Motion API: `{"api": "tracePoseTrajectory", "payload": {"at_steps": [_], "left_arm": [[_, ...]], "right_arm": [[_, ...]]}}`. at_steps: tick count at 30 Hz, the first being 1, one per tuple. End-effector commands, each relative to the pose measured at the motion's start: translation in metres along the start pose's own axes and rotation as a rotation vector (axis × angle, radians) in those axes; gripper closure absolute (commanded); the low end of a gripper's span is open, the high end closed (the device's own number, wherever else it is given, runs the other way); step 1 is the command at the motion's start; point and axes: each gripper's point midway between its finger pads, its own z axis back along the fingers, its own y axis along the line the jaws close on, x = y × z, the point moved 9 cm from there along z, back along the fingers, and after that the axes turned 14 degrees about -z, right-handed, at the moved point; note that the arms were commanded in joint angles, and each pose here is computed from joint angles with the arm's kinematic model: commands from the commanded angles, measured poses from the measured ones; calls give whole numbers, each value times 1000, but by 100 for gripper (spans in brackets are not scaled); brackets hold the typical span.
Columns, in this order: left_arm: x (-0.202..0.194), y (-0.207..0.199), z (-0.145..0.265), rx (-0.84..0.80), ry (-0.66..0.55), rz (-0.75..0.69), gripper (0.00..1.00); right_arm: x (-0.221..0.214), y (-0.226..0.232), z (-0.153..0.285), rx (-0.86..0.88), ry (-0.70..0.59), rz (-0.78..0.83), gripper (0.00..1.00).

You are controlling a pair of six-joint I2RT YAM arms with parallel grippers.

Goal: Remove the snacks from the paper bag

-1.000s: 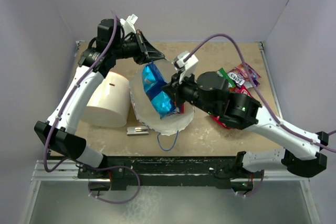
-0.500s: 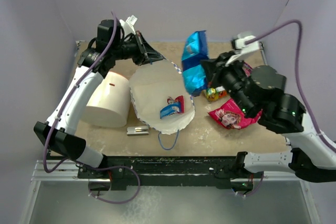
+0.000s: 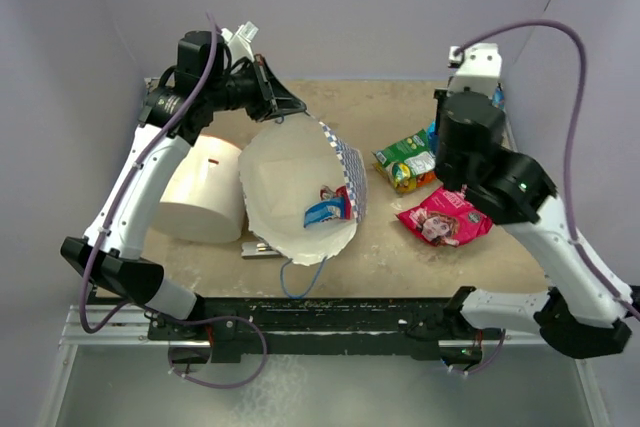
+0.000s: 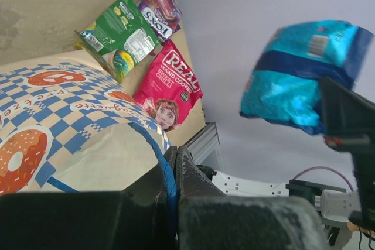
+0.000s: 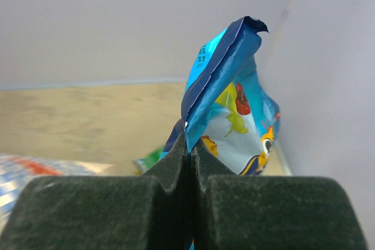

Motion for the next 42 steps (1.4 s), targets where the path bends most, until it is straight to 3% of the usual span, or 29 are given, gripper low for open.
{"api": "tracePoseTrajectory", "payload": {"at_steps": [1,8,17,23,29,33,38,42], "left_arm": [[3,-4,9,-9,-40,-40,100],[-1,-4,12,-10,-37,-57,100],[0,-9,16,-45,-46,-73,100],[-1,-15,18,-104,-24,-66,100],[-11,-14,21,-130,9,-69,100],[-18,-9,17,-136,31,-45,100],[-23,-8,20,-142,45,-32,100],[-21,-10,21,-147,45,-31,100]], "right_arm": [[-32,2,-24,-60,98,-14,100],[-84,-47,-25,-242,265,-131,100],[-99,-75,-16,-315,313,-217,100],[-109,-84,-26,-280,329,116,100],[-119,-90,-36,-114,281,460,100],[-117,-97,-49,-106,242,587,100],[-124,-114,-74,-73,296,781,100],[-143,-108,-85,154,346,964,100]]}}
